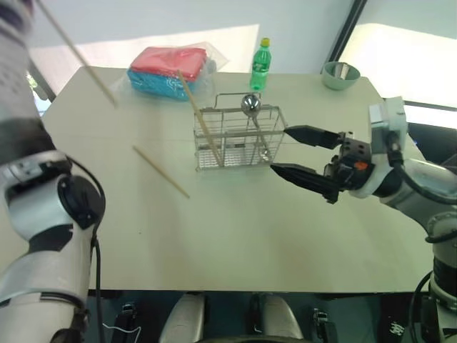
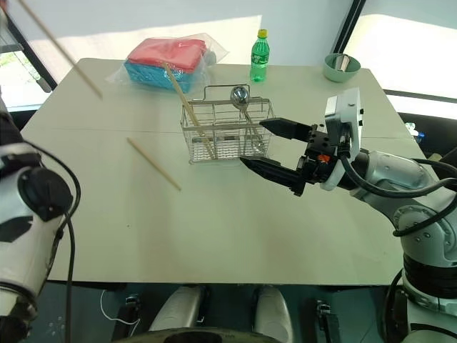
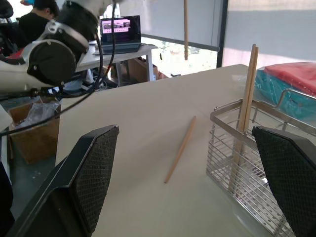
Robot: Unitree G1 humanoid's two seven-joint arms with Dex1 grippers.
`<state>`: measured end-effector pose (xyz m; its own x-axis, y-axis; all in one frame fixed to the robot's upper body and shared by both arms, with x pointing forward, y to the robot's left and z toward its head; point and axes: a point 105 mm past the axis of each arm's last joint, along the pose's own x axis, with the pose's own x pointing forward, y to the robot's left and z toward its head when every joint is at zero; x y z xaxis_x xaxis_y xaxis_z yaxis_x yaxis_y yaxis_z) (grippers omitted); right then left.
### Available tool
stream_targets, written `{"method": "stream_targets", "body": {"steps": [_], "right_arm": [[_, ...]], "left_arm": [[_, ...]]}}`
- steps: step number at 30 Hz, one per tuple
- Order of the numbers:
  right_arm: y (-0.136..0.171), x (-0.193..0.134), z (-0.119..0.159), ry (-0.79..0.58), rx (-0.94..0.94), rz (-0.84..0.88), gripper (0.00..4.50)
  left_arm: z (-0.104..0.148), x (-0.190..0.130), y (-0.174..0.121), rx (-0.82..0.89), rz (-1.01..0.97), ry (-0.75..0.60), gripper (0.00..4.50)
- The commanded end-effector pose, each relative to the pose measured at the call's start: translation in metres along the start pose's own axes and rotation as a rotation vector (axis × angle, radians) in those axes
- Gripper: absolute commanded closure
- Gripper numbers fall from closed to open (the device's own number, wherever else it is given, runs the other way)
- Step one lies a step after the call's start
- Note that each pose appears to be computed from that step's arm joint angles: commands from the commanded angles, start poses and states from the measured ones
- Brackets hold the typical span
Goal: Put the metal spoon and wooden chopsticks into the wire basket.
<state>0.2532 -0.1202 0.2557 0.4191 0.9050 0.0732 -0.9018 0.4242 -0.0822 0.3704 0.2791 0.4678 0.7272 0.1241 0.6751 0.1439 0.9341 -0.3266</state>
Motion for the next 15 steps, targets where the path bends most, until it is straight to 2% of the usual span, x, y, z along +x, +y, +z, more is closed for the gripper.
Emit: {"method": "stream_targets", "body": {"steps": [1,4,9,15], "right_arm": [[0.007,0.0,0.005,-0.028,-0.019,0.005,0.0],[0.008,-0.001,0.004,-0.032,-0.022,-0.01,0.0],[0.01,-0.004,0.004,-0.044,-0.029,-0.051,0.0],[0.009,-0.008,0.005,-0.067,-0.03,-0.102,0.0]], "left_arm": [[-0.001,0.005,-0.045,-0.068,-0.152,-0.028,4.43],[-0.022,0.003,-0.08,-0.094,-0.265,0.005,4.43],[-0.075,-0.012,-0.124,-0.094,-0.428,0.114,4.43],[-0.118,-0.031,-0.149,-0.036,-0.531,0.203,4.43]]}}
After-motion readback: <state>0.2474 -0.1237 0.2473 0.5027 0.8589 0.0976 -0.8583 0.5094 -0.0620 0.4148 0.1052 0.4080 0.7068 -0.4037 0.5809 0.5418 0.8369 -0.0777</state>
